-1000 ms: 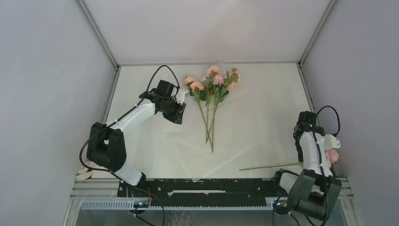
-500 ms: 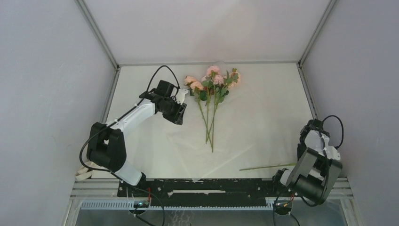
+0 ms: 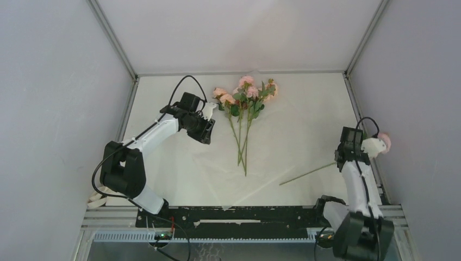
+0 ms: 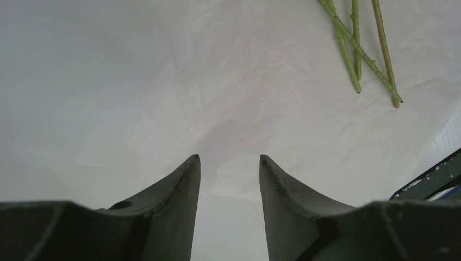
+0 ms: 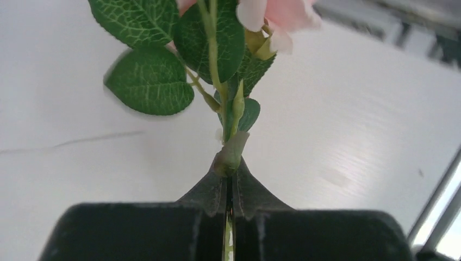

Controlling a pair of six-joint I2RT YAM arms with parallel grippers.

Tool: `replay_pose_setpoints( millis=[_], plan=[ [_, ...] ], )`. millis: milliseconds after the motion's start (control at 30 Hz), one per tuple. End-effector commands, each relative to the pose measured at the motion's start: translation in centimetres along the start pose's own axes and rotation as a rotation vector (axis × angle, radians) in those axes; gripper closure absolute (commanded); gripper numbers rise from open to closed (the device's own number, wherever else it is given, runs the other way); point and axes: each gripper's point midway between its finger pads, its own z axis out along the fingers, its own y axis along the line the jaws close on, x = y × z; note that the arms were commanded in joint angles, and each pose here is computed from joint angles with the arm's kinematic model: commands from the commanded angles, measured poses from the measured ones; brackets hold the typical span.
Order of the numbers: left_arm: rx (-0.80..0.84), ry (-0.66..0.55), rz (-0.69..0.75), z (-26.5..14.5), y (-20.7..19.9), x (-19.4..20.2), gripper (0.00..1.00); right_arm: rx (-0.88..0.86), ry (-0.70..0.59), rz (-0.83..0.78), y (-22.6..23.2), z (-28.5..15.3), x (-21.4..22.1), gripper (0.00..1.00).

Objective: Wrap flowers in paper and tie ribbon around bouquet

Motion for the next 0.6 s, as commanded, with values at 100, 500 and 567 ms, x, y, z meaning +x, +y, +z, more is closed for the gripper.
replay_pose_setpoints(
  millis=[100,500,567],
  plan=[
    [0.033,-0.089,-0.017,-2.0,1.0,-2.6,0.51,-0.581,-0.511,-0.21,7.8,-13.0,-9.0,1.0],
    [0.009,-0.122,-0.147,-3.3,4.4,-1.9,0.5,-1.475,-0.216,-0.853,29.7,-34.4,9.6,1.0],
    [0.003,-0.13,-0.167,-3.6,5.0,-1.8,0.5,-1.459,-0.166,-0.922,33.1,-34.6,12.8,1.0]
  ],
)
